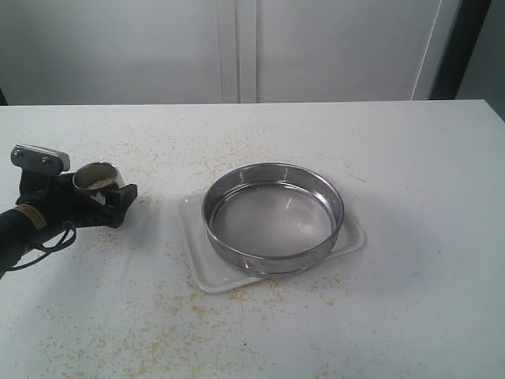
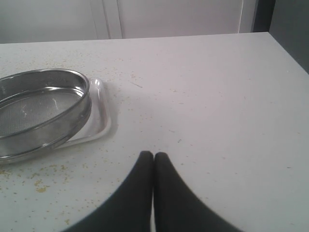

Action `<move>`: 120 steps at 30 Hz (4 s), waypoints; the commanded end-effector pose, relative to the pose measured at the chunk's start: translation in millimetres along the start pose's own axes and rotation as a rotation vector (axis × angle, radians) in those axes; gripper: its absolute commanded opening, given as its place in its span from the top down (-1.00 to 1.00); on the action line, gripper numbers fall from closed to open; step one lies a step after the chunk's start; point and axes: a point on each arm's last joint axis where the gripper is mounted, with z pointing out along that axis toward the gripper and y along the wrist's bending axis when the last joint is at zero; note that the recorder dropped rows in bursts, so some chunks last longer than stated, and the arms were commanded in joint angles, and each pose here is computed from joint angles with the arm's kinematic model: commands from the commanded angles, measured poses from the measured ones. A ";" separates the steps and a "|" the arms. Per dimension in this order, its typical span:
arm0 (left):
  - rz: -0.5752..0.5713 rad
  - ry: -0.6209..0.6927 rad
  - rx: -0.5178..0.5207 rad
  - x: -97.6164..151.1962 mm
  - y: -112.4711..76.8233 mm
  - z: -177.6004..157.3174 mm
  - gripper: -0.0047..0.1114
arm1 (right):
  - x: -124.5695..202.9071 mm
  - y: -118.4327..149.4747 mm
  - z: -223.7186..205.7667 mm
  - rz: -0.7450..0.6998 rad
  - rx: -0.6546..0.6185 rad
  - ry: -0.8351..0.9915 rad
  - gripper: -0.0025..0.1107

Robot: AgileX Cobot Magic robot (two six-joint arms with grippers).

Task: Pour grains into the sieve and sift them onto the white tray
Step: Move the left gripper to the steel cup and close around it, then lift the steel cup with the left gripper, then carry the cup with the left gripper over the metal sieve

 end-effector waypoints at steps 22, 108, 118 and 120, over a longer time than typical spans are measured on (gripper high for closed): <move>0.074 -0.019 0.040 -6.5 -3.9 -0.2 0.92 | 1.3 -0.4 0.2 0.021 0.004 -0.004 0.96; 0.845 0.353 0.244 -143.9 -227.3 0.3 0.92 | 1.3 -0.4 0.2 0.021 0.004 -0.004 0.96; 1.017 0.390 0.249 -138.4 -227.4 11.2 0.92 | 1.3 -0.4 0.2 0.021 0.004 -0.004 0.96; 1.064 0.390 0.260 -137.0 -227.5 12.0 0.92 | 1.3 -0.4 0.2 0.021 0.004 -0.004 0.96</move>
